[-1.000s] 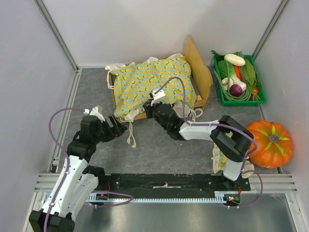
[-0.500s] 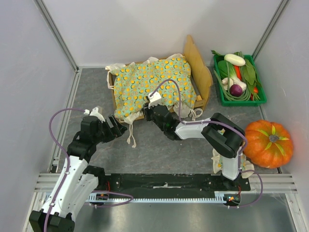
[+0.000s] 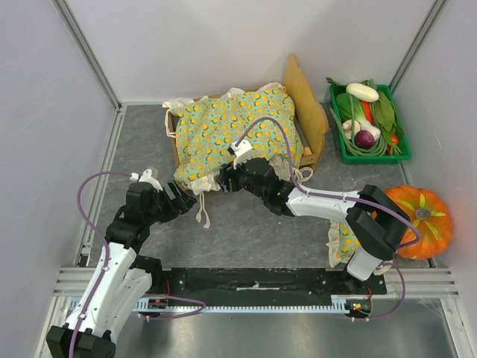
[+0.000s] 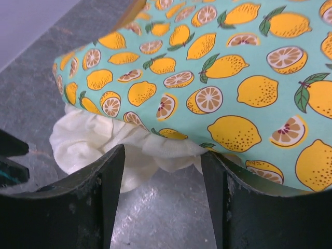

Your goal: Set up the pet bed

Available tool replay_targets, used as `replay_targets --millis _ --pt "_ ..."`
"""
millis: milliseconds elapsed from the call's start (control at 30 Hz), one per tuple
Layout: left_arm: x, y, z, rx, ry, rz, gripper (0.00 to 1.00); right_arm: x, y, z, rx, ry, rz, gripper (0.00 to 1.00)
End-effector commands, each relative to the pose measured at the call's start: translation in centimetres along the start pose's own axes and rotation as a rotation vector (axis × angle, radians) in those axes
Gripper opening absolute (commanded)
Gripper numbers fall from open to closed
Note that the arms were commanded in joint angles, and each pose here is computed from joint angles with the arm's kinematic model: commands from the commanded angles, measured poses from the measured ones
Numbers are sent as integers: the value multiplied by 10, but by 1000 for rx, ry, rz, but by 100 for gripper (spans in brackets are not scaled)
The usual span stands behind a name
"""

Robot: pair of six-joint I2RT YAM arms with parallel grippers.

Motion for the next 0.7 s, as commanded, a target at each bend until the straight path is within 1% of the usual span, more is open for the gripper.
replay_targets --millis 0,167,233,367,500,533,567,600,633,667 --pt "-6 -1 7 -44 24 -28 89 0 10 -20 116 -10 45 68" --pt "-5 -2 6 -46 33 -24 89 4 18 -33 131 -74 85 68" --pt "-5 -2 5 -44 37 -31 89 2 17 -36 130 -85 58 68" --pt "-6 -4 5 -31 39 -40 89 2 1 -36 122 -84 55 69" --pt "-8 -2 6 -34 33 -45 89 4 -19 -22 51 -97 45 69" --pt "-7 -2 6 -35 33 -44 89 2 -26 -27 53 -93 22 68" --pt "-8 -2 7 -38 35 -48 89 1 -33 -19 28 -97 1 63" --pt "-8 -1 6 -39 35 -51 89 -2 -36 -20 30 -97 -15 55" --pt "-8 -1 6 -36 35 -51 89 -3 -39 -16 5 -99 -18 37" --pt "-8 -1 6 -38 33 -54 89 -4 -39 -11 -17 -91 -29 27"
Point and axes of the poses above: each gripper's point midway between its finger pads, its own y axis back along the fingers, its own x axis along the line the jaws close on, z = x × y, the point moved 10 cm from there along y, back along the fingers, and after that the axes turned 6 degrees about y, right-handed, at the moved point
